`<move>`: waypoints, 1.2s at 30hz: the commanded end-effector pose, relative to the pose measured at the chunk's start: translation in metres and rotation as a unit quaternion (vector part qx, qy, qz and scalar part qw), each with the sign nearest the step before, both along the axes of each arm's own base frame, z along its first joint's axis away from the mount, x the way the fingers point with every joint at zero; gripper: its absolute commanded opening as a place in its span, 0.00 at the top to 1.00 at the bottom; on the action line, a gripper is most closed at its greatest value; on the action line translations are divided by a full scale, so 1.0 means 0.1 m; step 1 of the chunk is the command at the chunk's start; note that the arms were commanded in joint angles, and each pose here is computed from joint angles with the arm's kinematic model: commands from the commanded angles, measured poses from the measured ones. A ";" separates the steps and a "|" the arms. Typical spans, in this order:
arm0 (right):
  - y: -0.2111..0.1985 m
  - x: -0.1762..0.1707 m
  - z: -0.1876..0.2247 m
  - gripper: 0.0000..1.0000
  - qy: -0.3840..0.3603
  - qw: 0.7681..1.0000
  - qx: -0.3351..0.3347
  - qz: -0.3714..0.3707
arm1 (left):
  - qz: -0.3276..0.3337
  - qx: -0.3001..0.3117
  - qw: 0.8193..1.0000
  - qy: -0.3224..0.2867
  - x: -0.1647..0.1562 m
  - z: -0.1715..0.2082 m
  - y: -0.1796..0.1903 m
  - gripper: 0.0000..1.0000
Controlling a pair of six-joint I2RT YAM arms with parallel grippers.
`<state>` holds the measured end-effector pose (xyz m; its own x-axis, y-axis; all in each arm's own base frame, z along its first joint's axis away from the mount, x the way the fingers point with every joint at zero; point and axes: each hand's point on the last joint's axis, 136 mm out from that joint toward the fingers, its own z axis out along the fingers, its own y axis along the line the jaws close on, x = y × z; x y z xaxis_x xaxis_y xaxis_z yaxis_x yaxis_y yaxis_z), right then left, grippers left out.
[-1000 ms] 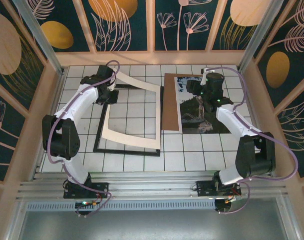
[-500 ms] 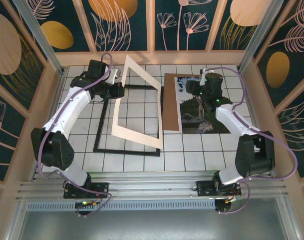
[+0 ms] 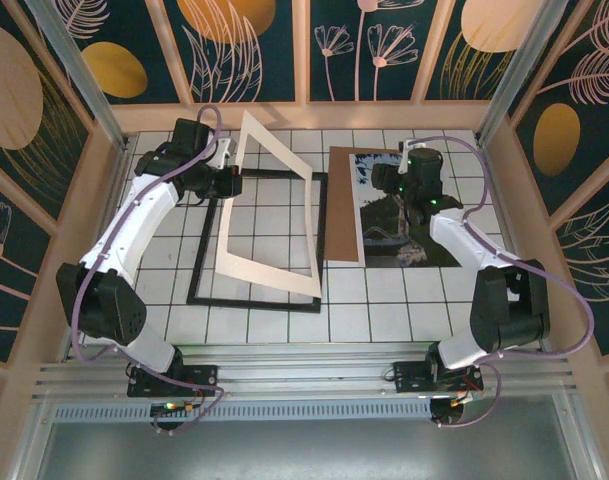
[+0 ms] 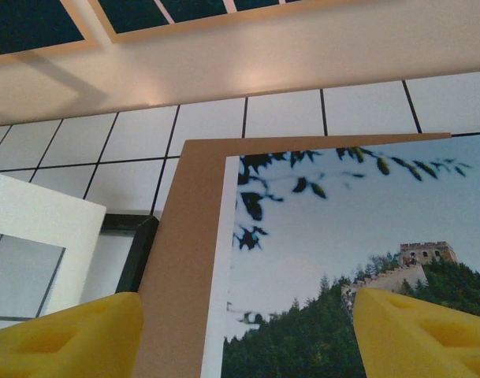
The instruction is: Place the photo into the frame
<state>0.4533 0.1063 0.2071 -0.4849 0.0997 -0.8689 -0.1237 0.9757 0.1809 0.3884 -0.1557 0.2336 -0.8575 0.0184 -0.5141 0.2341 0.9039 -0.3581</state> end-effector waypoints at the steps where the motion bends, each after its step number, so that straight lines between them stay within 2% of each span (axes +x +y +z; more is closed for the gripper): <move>1: -0.01 0.01 -0.10 0.29 0.003 1.000 -0.020 -0.005 | 0.014 0.038 0.999 0.001 0.02 0.02 0.15 1.00; 7: 0.01 0.02 -0.13 0.29 0.006 1.000 -0.025 -0.005 | 0.000 0.040 0.999 0.015 0.01 -0.03 0.12 1.00; 10: 0.03 0.03 -0.13 0.28 0.007 1.000 -0.028 -0.004 | -0.007 0.056 0.998 0.030 0.00 -0.16 0.14 1.00; 18: 0.06 0.07 -0.19 0.29 0.013 0.999 -0.038 -0.003 | -0.009 0.134 0.991 0.023 0.04 -0.29 0.38 1.00; 22: 0.06 0.08 -0.18 0.28 0.012 0.999 -0.047 -0.006 | 0.004 0.147 0.989 0.021 0.10 -0.35 0.44 1.00; 29: 0.06 0.05 -0.24 0.28 0.019 0.998 -0.058 -0.009 | 0.009 0.100 0.995 0.021 0.29 -0.50 0.27 1.00; 36: 0.06 0.05 -0.27 0.28 0.022 0.998 -0.064 -0.009 | 0.023 0.090 0.995 0.033 0.37 -0.62 0.29 1.00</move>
